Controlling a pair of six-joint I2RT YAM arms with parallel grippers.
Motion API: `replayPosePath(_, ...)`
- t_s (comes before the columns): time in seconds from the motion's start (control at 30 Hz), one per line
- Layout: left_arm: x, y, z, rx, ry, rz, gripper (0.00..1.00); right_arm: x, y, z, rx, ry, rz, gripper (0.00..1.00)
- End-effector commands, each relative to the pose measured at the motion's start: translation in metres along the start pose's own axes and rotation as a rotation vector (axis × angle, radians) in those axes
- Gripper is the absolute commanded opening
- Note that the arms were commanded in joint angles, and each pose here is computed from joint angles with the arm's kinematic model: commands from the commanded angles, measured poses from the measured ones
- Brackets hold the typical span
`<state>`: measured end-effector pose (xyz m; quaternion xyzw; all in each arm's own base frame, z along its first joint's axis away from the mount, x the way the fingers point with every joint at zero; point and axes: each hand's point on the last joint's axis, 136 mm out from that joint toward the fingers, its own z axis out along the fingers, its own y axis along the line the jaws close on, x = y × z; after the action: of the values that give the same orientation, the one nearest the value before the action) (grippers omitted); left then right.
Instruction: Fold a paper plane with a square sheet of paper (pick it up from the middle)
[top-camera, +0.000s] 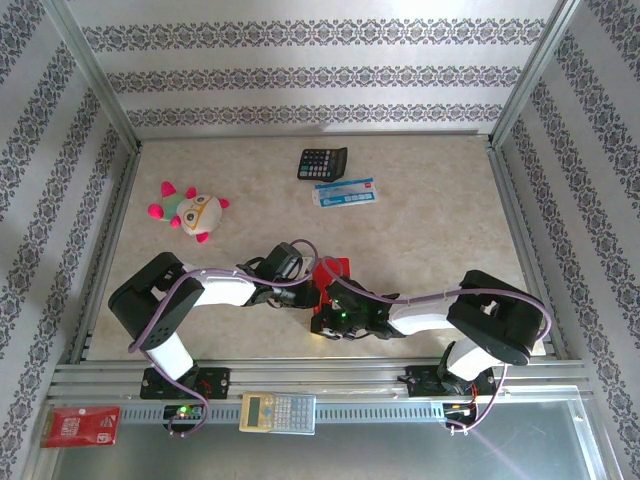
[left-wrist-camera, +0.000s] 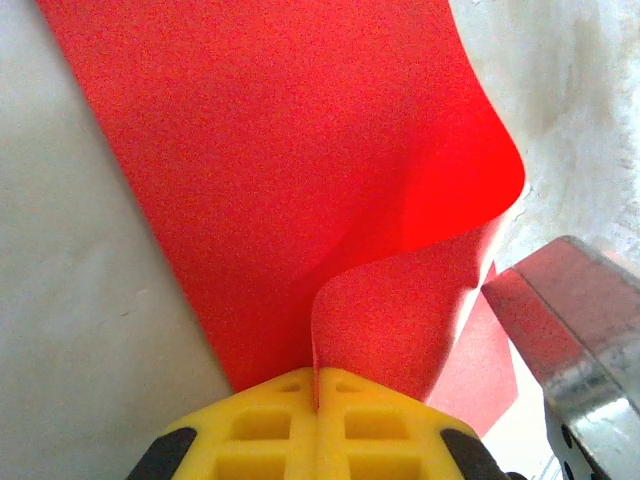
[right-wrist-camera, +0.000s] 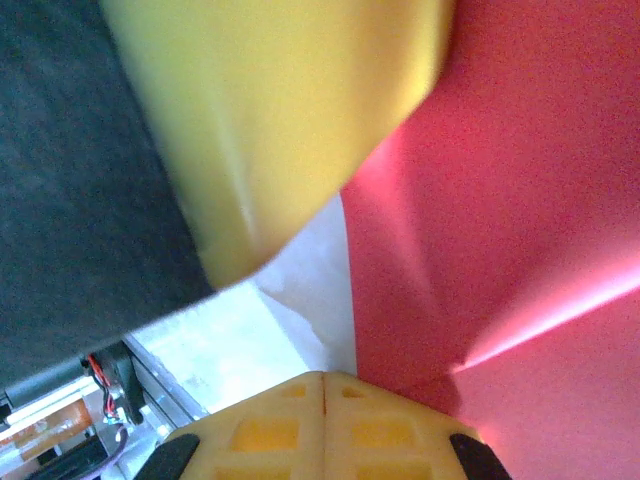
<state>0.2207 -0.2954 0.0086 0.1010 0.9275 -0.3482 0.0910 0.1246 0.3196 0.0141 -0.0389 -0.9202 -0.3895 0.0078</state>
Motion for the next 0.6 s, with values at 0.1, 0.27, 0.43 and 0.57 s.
replayPosePath(0.1,0.069,0.086,0.008,-0.332,0.187,-0.084,0.0,-0.009,0.005,-0.018,-0.017,-0.019,0.0,0.02)
replayPosePath(0.27,0.069,0.085,0.009,-0.33,0.185,-0.084,0.0,-0.028,0.012,-0.032,-0.043,-0.087,-0.004,0.02)
replayPosePath(0.43,0.068,0.085,0.009,-0.326,0.184,-0.085,0.0,-0.036,0.01,-0.031,-0.033,-0.098,-0.006,0.02)
replayPosePath(0.57,0.067,0.083,0.009,-0.325,0.184,-0.084,0.0,-0.04,0.009,-0.028,-0.025,-0.098,-0.012,0.02)
